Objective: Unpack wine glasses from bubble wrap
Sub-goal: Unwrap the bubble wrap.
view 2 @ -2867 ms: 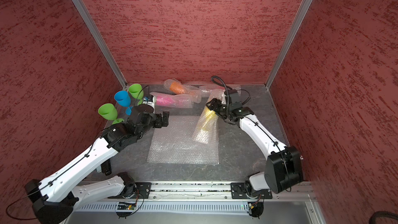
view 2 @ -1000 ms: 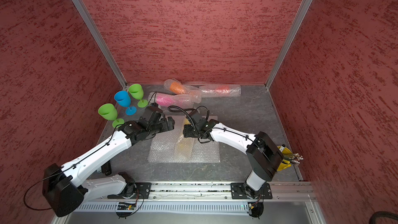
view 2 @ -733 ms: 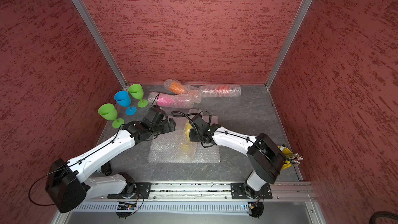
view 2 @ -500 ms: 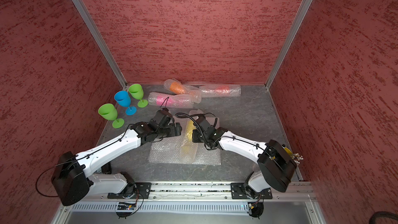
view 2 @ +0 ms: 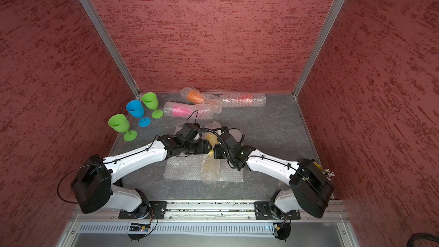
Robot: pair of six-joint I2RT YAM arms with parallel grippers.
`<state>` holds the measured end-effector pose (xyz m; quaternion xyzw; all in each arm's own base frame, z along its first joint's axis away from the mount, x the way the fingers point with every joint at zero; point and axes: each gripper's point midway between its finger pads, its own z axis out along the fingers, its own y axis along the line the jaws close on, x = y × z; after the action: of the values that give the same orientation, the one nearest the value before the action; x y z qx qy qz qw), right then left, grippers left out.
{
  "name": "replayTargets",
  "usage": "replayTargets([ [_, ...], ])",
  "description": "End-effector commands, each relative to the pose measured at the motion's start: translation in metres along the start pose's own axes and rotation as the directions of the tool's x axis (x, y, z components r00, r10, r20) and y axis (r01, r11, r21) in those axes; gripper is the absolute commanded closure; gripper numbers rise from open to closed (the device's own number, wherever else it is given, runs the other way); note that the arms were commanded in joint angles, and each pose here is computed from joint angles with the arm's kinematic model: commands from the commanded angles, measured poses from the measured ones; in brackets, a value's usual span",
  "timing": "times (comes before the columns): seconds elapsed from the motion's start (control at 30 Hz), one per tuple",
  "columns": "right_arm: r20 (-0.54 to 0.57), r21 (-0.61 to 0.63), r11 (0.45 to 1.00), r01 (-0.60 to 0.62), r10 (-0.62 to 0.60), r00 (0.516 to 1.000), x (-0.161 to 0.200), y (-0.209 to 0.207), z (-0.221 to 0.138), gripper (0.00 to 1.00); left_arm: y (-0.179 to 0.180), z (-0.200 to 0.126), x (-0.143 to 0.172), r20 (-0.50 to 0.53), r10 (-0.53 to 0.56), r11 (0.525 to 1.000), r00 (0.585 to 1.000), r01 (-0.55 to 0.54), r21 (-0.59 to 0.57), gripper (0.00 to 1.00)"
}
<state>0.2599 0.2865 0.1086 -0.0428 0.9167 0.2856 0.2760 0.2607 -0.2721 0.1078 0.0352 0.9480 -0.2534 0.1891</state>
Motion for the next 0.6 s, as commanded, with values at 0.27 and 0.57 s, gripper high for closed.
replayTargets([
  [0.27,0.074,-0.055,0.998,-0.015,0.019,0.997,-0.017,0.003,-0.003,0.83,0.0,0.022,0.01,-0.052,-0.061,0.996,0.997,0.064,0.069,0.49],
  [0.57,0.129,0.052,0.998,0.043,-0.049,0.99,-0.03,-0.012,-0.015,0.54,-0.002,0.015,-0.001,-0.017,-0.072,0.992,0.997,0.074,0.105,0.94],
])
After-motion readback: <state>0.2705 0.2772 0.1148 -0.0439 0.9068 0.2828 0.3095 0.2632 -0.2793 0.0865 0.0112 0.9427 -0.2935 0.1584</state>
